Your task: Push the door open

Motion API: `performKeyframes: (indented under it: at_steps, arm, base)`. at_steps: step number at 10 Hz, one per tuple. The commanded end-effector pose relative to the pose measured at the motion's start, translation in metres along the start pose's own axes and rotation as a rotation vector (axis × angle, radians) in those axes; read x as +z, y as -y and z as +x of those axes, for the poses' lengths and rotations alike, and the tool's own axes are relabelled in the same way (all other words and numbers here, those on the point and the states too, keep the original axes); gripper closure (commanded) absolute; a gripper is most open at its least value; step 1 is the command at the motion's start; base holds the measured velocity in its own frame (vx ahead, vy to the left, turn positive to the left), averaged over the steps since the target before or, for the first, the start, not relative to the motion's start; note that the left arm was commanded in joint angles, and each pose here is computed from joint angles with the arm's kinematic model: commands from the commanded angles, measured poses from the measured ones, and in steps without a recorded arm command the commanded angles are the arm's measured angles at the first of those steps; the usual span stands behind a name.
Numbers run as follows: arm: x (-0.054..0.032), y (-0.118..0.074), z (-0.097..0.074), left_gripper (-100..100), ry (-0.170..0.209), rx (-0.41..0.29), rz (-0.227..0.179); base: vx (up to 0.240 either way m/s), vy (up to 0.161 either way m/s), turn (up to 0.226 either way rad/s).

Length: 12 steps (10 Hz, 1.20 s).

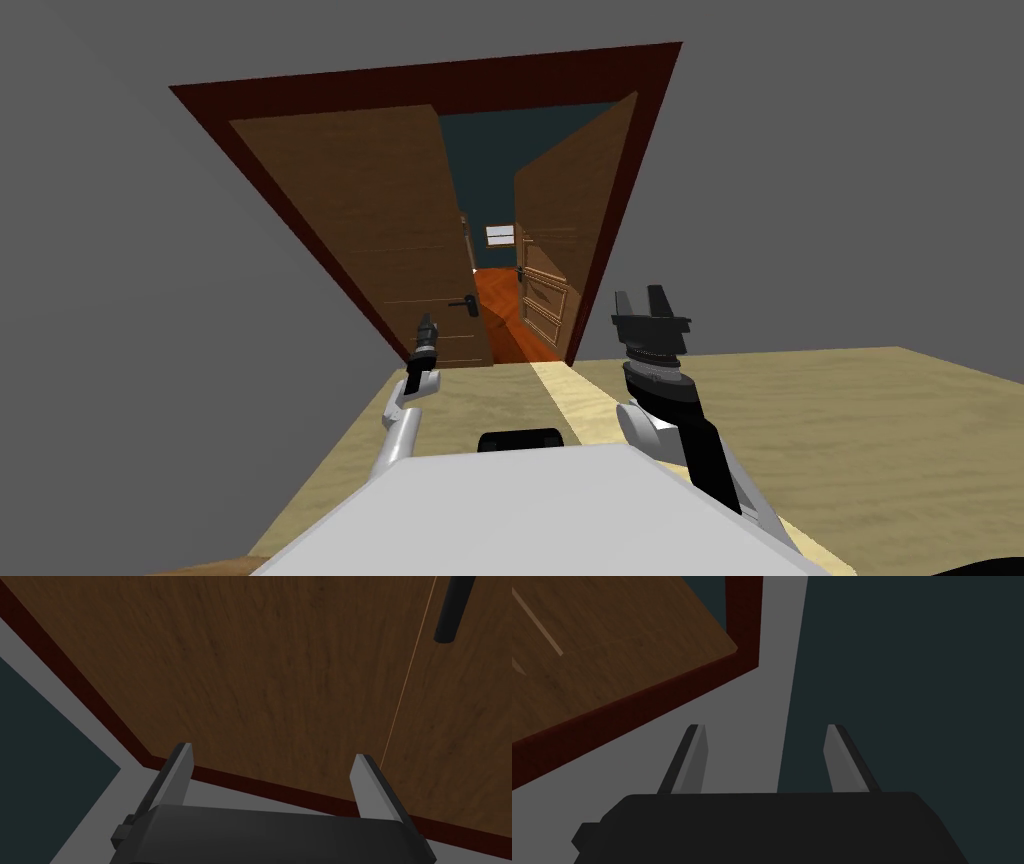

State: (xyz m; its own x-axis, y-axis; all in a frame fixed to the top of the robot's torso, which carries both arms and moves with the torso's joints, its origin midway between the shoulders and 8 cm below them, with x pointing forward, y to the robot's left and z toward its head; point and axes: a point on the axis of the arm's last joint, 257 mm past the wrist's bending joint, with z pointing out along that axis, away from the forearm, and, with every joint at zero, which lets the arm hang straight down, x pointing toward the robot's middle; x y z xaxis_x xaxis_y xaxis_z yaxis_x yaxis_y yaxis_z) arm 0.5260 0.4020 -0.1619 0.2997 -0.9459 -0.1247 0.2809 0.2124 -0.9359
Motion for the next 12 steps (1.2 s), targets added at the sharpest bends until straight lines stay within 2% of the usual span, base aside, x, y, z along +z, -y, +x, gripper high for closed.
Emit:
performKeyframes:
  at_steps: [1, 2, 3, 9, 12]
  arm:
    - [0.0015, -0.012, -0.001, -100, 0.01, -0.005, -0.029]
    - [0.0027, -0.02, -0.001, -100, 0.016, -0.009, -0.045]
    - [0.0027, -0.02, -0.001, -100, 0.016, -0.009, -0.045]
    - [0.0063, -0.061, 0.002, -100, 0.045, -0.043, -0.142]
    - [0.0054, -0.089, 0.012, -100, 0.058, -0.078, -0.213]
  base:
    - [-0.007, 0.143, -0.214]
    - [0.007, 0.119, -0.189]
    - [0.006, 0.077, -0.057]
    - [-0.001, 0.109, -0.169]
    - [-0.007, 0.165, -0.262]
